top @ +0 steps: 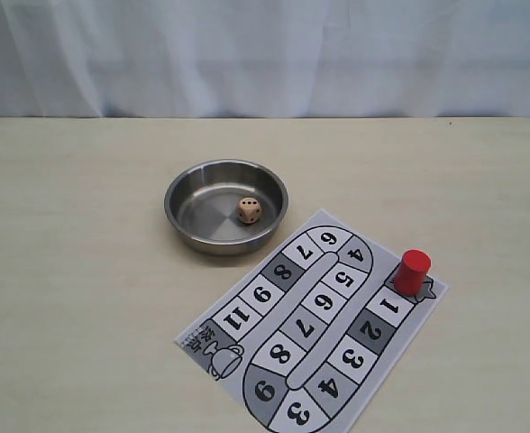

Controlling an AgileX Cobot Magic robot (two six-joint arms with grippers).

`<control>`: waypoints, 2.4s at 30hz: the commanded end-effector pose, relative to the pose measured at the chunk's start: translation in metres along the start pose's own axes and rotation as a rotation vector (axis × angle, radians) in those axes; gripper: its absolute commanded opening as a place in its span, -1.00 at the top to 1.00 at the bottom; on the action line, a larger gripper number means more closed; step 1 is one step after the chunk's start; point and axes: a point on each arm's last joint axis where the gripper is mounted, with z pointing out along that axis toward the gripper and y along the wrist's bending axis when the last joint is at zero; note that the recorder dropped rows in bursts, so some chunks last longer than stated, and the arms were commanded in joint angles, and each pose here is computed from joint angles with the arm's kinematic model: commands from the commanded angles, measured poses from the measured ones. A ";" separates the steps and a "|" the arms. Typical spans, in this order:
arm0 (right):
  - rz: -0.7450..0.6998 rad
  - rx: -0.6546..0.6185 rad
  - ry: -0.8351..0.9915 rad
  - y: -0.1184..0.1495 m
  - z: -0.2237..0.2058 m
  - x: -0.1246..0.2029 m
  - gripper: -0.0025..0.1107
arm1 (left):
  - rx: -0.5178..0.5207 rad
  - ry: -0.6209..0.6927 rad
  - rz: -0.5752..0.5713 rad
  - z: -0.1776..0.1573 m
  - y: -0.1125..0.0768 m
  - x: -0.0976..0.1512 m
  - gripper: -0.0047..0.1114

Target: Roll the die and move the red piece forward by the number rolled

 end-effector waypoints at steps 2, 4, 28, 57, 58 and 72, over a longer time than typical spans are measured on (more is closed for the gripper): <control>0.077 -0.022 0.133 0.003 0.025 -0.019 0.88 | 0.001 -0.005 -0.007 0.000 0.000 0.000 0.92; 0.084 -0.022 0.152 0.003 0.037 -0.027 0.88 | 0.001 -0.005 -0.007 0.000 0.000 0.000 0.92; 0.019 -0.094 0.615 0.005 0.162 -0.005 0.88 | 0.001 -0.005 -0.007 0.000 0.000 0.000 0.92; -0.145 -0.488 0.950 0.128 0.297 0.076 0.03 | 0.001 -0.005 -0.007 0.000 0.000 0.000 0.92; -0.136 -0.491 0.953 0.133 0.299 0.078 0.01 | 0.001 -0.005 -0.007 0.000 0.000 0.000 0.92; -0.215 -0.502 1.097 0.203 0.352 0.111 -0.01 | 0.001 -0.005 -0.007 0.000 0.000 0.000 0.92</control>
